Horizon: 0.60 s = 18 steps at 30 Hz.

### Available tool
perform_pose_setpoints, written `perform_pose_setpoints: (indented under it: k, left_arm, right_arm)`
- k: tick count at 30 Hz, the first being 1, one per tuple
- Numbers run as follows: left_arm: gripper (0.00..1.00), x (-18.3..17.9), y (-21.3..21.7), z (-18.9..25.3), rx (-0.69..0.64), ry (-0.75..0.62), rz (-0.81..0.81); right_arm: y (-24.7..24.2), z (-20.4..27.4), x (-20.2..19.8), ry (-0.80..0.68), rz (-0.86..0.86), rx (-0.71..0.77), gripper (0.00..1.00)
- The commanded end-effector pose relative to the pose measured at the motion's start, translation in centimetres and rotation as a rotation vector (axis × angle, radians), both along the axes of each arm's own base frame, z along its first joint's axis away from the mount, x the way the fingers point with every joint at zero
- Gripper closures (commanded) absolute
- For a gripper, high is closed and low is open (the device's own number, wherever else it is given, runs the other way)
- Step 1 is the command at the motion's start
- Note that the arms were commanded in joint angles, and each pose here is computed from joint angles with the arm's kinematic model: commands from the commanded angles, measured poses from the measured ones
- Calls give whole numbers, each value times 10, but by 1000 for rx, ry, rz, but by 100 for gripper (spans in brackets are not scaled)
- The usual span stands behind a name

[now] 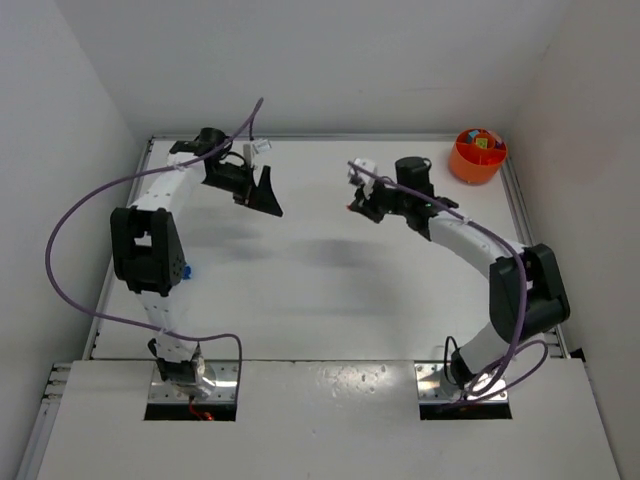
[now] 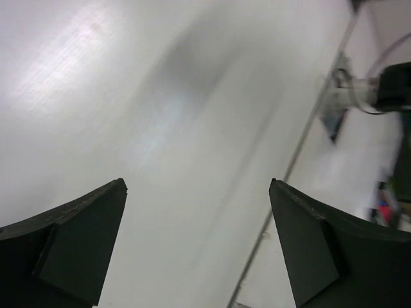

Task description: Sort the legos into containers by color

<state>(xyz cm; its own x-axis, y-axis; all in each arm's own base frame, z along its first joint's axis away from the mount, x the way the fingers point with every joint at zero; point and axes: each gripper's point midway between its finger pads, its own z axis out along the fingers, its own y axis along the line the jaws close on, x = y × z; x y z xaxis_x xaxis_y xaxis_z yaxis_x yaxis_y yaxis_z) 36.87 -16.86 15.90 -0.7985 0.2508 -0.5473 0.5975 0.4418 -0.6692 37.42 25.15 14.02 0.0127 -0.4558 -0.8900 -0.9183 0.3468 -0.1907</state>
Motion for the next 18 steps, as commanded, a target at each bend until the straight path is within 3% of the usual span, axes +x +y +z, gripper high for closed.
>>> perform_pose_setpoints:
  k: [1, 3, 6, 8, 10, 12, 14, 18]
  left_arm:
    - [0, 32, -2, 38, 206, -221, 117]
    - [0, 52, 1, 48, 352, -304, 229]
    - [0, 69, 14, 66, 517, -396, 387]
    - [0, 84, 20, 99, 604, -519, 546]
    - [0, 90, 20, 124, 604, -555, 641]
    - [0, 91, 23, 121, 619, -534, 671]
    - [0, 83, 10, 109, 563, -496, 555]
    - [0, 78, 1, 107, 454, -443, 490]
  right_arm:
    - [-79, 8, 40, 109, -461, -90, 100]
    - [-137, 14, 57, 103, -678, -140, 100]
    - [-200, 22, 67, 125, -874, -150, 100]
    - [-245, 17, 69, 215, -1014, -133, 100]
    - [-270, 18, 81, 261, -1108, -98, 100]
    - [-304, 27, 91, 262, -1206, -61, 100]
    - [-324, 25, 100, 270, -1274, -53, 100]
    - [-364, 33, 126, 272, -1404, -20, 100]
